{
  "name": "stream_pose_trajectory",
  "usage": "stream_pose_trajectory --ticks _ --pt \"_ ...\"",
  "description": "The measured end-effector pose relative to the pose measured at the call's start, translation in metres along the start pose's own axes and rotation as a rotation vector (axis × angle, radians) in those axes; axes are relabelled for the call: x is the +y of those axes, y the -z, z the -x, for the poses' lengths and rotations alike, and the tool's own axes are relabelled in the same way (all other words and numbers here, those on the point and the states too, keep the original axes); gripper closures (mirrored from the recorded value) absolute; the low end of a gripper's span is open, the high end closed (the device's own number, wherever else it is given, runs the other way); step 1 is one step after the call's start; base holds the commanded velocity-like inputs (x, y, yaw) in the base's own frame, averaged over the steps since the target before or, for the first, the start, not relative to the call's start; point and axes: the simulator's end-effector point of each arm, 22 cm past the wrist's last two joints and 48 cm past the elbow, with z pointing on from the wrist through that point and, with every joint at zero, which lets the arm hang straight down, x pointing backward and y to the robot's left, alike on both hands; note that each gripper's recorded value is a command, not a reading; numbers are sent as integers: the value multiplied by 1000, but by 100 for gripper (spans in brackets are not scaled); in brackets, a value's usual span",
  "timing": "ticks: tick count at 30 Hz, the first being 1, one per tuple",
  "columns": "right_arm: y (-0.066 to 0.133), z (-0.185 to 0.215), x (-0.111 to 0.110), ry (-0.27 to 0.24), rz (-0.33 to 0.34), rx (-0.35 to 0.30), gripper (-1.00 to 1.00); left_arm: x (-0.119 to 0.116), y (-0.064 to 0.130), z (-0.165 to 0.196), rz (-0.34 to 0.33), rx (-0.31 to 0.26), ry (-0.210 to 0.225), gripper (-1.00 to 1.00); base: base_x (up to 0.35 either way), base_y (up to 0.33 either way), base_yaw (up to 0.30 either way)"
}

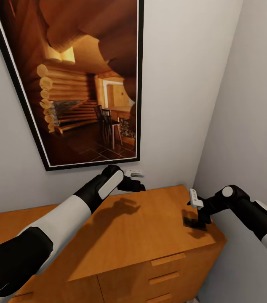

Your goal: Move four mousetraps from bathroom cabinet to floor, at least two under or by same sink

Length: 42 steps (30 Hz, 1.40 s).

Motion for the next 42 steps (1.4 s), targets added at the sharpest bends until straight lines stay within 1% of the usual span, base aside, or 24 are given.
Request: stream_pose_trajectory --ticks 15,42 --pt "-1 -4 2 -15 8 0 -100 1 0 0 1 0 2 -100 0 0 0" --pt "-1 -4 2 -15 7 1 -100 1 -1 -1 1 3 5 -100 0 0 0"
